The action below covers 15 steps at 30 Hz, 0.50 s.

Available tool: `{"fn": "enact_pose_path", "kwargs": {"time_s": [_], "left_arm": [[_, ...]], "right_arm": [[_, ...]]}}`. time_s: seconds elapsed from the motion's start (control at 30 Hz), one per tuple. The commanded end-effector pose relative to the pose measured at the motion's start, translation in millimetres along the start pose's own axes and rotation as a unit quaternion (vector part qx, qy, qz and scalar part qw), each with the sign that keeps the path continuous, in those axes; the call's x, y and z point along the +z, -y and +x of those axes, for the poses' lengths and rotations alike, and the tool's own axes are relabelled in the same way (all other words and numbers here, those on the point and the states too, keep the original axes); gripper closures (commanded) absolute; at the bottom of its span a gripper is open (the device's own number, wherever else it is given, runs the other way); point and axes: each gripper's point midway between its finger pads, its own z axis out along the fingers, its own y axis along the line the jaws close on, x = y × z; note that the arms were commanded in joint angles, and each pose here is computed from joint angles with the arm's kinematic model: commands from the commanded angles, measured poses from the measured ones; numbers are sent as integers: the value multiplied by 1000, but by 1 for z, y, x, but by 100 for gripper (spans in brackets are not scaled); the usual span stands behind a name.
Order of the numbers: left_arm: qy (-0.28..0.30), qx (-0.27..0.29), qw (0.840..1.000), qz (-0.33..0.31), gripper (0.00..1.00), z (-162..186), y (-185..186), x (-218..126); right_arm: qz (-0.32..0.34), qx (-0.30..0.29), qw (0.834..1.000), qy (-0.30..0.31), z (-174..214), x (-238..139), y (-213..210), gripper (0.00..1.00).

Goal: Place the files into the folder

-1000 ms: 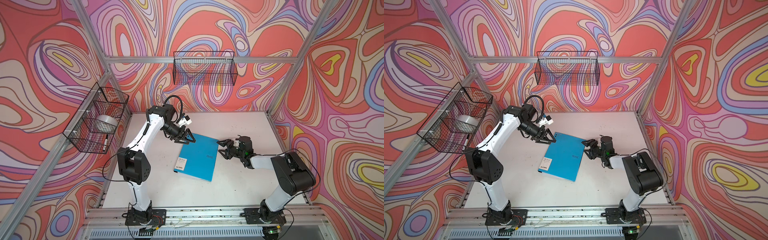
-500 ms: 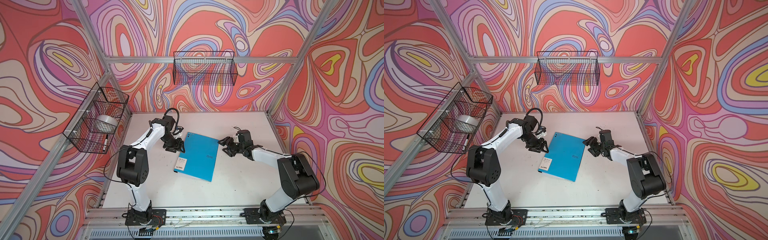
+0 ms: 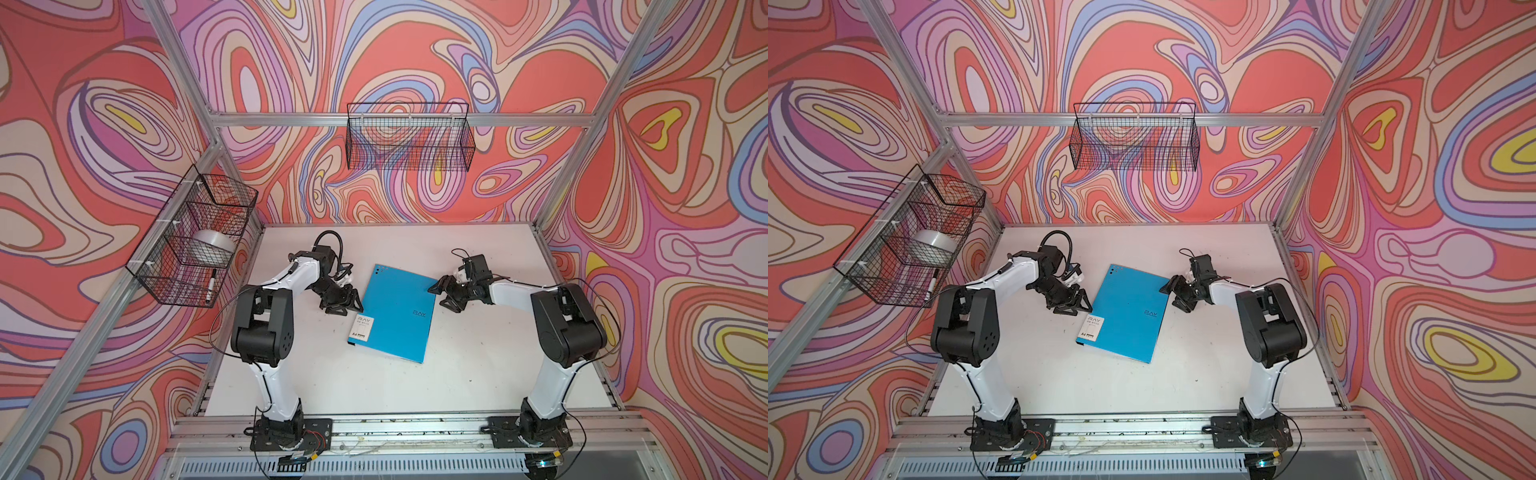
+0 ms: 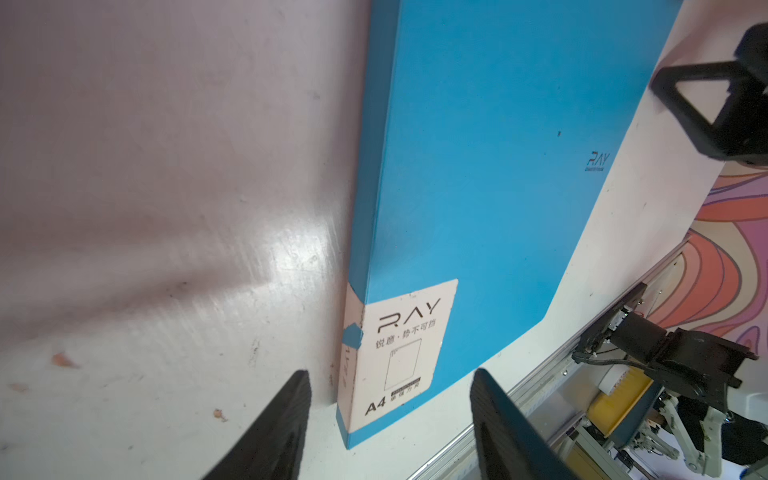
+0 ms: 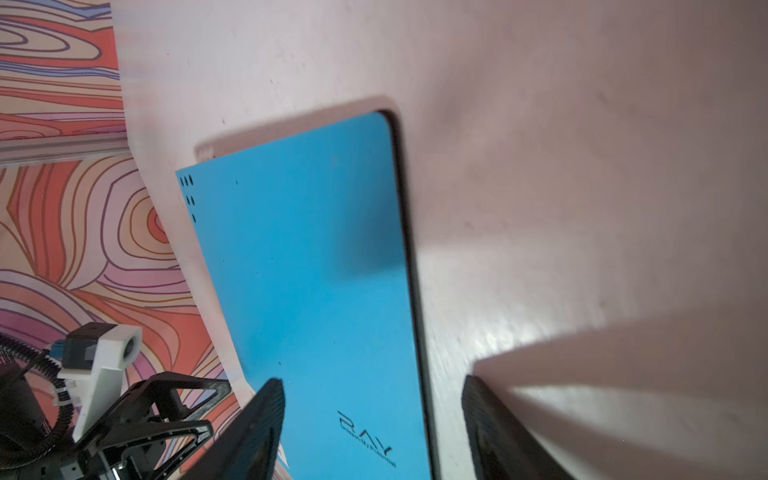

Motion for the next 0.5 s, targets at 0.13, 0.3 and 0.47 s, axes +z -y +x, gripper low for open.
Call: {"fn": "enact_pose_path", "kwargs": {"time_s": [0.13, 0.3, 0.47], "left_arm": [[-5, 12, 1000, 19, 38, 13, -1, 5], [-25, 6, 998, 58, 38, 24, 7, 6], [-33, 2, 998, 52, 38, 27, 1, 10]], "right_arm": [[7, -30, 998, -47, -7, 21, -3, 29], [-21, -39, 997, -58, -17, 32, -20, 29], [-49, -41, 996, -66, -27, 41, -37, 29]]}}
